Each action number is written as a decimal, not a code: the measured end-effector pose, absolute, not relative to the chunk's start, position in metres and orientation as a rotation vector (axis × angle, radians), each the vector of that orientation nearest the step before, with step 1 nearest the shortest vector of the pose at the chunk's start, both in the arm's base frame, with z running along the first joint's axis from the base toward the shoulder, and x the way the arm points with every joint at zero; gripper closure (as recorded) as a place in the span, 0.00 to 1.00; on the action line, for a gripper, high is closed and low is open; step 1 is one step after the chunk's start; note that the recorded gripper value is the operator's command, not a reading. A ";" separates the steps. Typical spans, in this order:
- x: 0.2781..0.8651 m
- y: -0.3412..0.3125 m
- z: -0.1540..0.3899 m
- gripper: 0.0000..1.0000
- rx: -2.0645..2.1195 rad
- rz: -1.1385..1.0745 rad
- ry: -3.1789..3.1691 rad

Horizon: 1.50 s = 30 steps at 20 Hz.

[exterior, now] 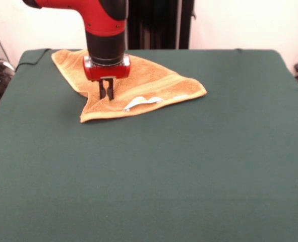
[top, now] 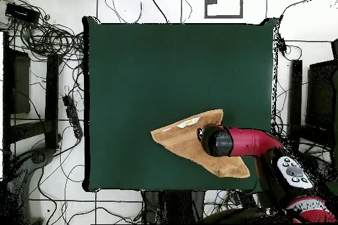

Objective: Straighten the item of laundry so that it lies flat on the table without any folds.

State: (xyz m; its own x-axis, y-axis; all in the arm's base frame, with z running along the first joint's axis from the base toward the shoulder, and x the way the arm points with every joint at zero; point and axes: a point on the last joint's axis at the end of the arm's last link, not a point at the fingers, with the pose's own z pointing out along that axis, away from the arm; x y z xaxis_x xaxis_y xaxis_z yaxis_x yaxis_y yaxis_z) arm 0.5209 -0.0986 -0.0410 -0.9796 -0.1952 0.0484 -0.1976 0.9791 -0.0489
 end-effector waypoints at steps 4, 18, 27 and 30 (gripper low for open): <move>0.521 -0.099 -0.041 1.00 0.305 0.083 -3.082; 0.528 -0.096 -0.042 1.00 0.290 0.100 -3.031; 0.541 -0.094 -0.044 1.00 0.264 0.111 -2.935; 0.545 -0.093 -0.045 1.00 0.255 0.111 -2.907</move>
State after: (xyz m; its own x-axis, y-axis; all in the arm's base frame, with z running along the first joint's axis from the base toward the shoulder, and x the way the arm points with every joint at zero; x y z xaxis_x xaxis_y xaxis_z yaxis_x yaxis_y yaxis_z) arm 0.5452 -0.0935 -0.0452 -0.9606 -0.1637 0.2248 -0.1803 0.9821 -0.0554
